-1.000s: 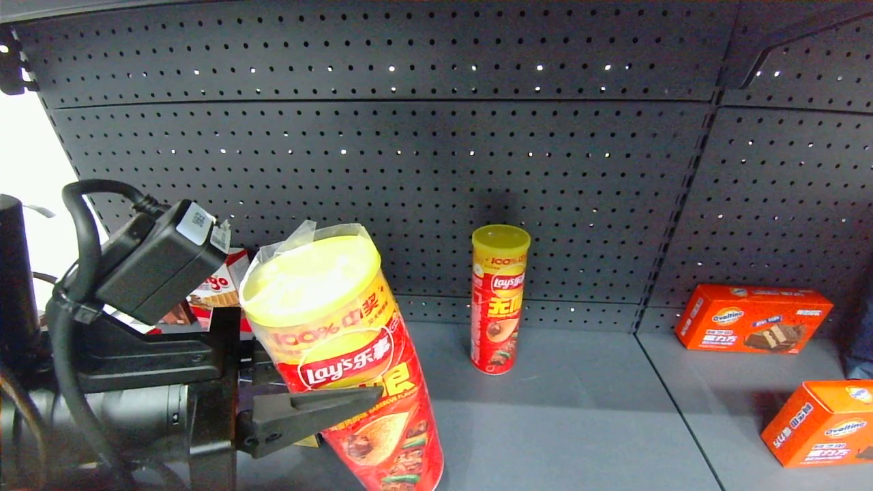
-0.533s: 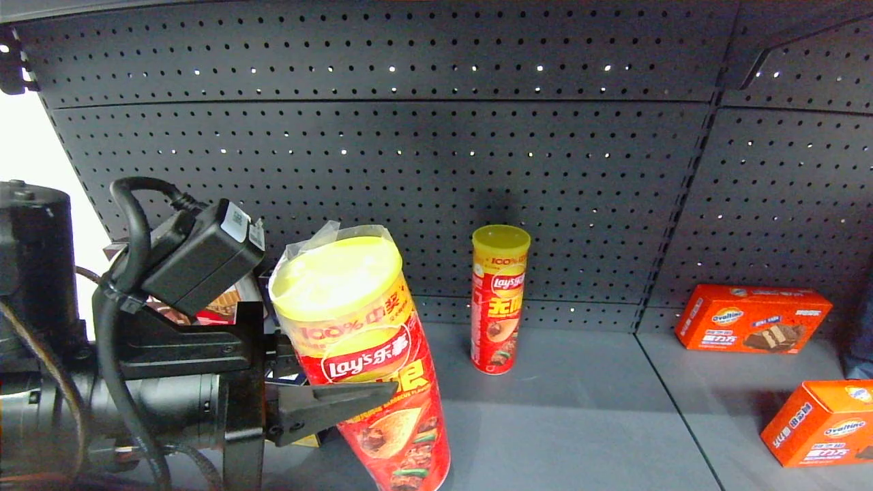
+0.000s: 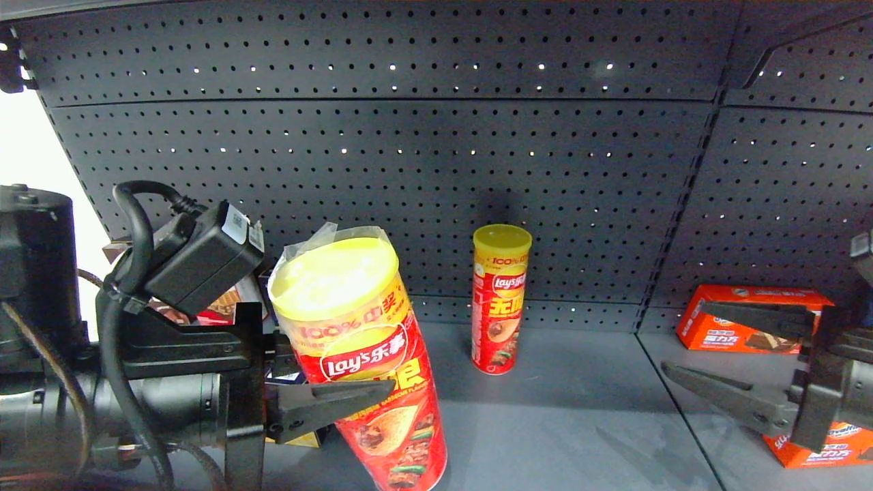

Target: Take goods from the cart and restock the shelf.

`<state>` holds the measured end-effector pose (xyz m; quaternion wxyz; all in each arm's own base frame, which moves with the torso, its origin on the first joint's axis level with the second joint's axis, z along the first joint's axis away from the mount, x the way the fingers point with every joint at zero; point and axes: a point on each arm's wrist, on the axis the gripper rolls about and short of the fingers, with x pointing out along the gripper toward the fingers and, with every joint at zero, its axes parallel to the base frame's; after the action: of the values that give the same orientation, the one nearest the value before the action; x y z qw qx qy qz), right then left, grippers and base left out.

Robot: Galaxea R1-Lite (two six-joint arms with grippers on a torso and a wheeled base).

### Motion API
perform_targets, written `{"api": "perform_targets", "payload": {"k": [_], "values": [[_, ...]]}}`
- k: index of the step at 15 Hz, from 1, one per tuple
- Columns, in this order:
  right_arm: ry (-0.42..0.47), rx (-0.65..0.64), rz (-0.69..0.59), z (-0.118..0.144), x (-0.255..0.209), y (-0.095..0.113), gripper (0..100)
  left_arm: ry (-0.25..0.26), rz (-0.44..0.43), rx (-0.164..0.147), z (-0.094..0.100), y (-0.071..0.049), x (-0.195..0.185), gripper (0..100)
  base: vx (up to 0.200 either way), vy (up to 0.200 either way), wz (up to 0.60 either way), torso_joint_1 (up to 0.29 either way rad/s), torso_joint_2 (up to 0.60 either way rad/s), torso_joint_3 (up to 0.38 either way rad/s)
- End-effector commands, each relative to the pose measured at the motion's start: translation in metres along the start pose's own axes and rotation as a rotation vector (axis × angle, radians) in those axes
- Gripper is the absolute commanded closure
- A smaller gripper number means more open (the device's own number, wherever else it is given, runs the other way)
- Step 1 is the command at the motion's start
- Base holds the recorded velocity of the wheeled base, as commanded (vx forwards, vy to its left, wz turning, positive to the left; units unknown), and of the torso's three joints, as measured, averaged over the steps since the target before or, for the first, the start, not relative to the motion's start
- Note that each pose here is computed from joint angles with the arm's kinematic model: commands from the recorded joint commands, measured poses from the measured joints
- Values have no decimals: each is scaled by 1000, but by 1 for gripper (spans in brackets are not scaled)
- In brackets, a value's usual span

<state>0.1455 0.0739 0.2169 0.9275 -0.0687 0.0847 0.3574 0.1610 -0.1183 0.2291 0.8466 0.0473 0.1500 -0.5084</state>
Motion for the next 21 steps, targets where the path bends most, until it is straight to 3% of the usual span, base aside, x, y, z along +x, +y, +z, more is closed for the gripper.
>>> {"api": "perform_targets", "payload": {"k": [1,6,10,15,21], "values": [[61,20,76,-4,46,-10,0,3,-9,1,-1,-2,0,100,0,0,0,0,0,0],[63,1,134,-10,91,-22,0,4,-8,0,-1,-2,0,100,0,0,0,0,0,0],[-7,-51,296,-19,120,-39,0,18,-11,-6,-7,-3,-1,100,0,0,0,0,0,0],[-53,-62,379,-28,155,-52,0,15,-9,-5,-7,-4,-2,100,0,0,0,0,0,0],[-49,-58,403,-36,188,-59,0,14,-7,-5,-7,-3,-3,100,0,0,0,0,0,0]]}}
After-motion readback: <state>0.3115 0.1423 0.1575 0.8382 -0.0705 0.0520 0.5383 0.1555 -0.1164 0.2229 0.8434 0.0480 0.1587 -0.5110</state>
